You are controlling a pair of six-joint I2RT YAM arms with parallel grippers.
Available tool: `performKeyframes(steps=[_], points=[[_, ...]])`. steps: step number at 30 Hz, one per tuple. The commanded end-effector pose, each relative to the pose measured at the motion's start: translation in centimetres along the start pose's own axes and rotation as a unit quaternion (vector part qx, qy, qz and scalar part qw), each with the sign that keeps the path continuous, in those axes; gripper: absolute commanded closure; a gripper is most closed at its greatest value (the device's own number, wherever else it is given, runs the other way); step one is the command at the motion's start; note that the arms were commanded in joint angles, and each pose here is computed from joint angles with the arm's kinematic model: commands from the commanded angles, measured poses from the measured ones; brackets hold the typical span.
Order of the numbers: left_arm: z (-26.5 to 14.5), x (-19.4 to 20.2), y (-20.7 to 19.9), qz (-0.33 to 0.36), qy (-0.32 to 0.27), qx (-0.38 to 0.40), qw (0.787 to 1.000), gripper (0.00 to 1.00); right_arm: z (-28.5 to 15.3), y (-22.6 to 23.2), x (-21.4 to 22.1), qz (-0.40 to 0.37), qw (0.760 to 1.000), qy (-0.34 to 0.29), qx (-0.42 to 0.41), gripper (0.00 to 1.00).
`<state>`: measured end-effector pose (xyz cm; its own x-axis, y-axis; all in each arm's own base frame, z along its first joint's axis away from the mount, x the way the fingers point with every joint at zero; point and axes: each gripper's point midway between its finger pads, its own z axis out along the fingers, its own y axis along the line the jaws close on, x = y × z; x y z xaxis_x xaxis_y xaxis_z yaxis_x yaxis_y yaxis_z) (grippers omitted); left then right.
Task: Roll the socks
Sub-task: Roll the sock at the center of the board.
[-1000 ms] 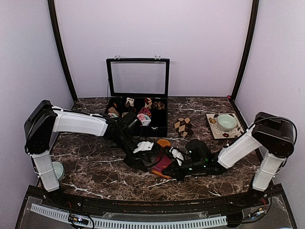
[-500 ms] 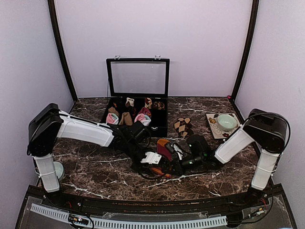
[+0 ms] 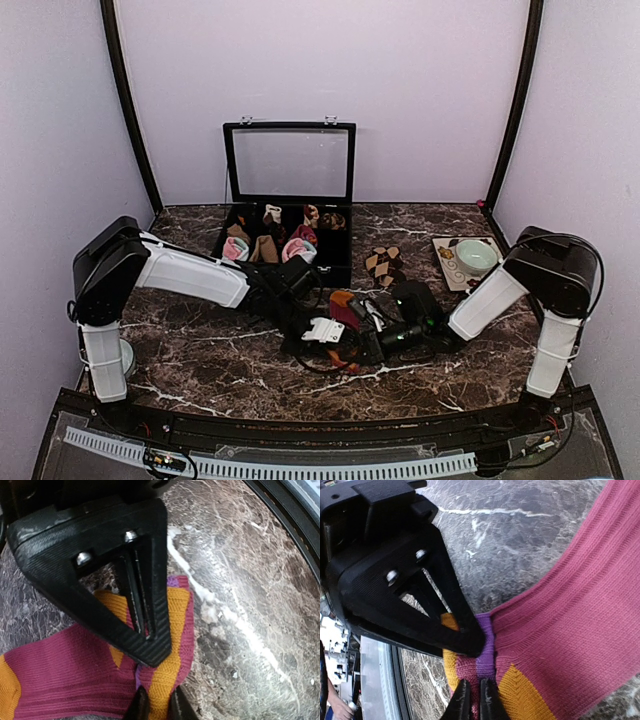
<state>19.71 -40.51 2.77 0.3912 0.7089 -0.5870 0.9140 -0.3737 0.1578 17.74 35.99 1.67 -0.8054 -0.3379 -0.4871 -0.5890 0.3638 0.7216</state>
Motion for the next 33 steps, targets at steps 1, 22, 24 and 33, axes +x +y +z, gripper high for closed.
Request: performKeyframes(steps=[1,22,24,33], points=[[0.7,0.8,-0.7,-0.048,0.011,0.032,0.998,0.91,-1.2,-5.9,6.8,0.099,0.984,0.079,0.125,0.87],[1.2,3.8,-2.4,-0.310,-0.023,0.205,0.928,1.00,-8.8,1.6,0.0,-0.182,0.966,-0.139,0.122,0.62],[1.3,4.2,-2.5,-0.321,-0.019,0.208,0.924,1.00,-8.8,2.3,-0.1,-0.228,0.958,-0.129,0.121,0.64],[2.2,5.6,-2.2,-0.375,0.006,0.208,0.903,1.00,-5.6,4.4,-0.3,-0.332,0.939,-0.053,0.075,0.67]])
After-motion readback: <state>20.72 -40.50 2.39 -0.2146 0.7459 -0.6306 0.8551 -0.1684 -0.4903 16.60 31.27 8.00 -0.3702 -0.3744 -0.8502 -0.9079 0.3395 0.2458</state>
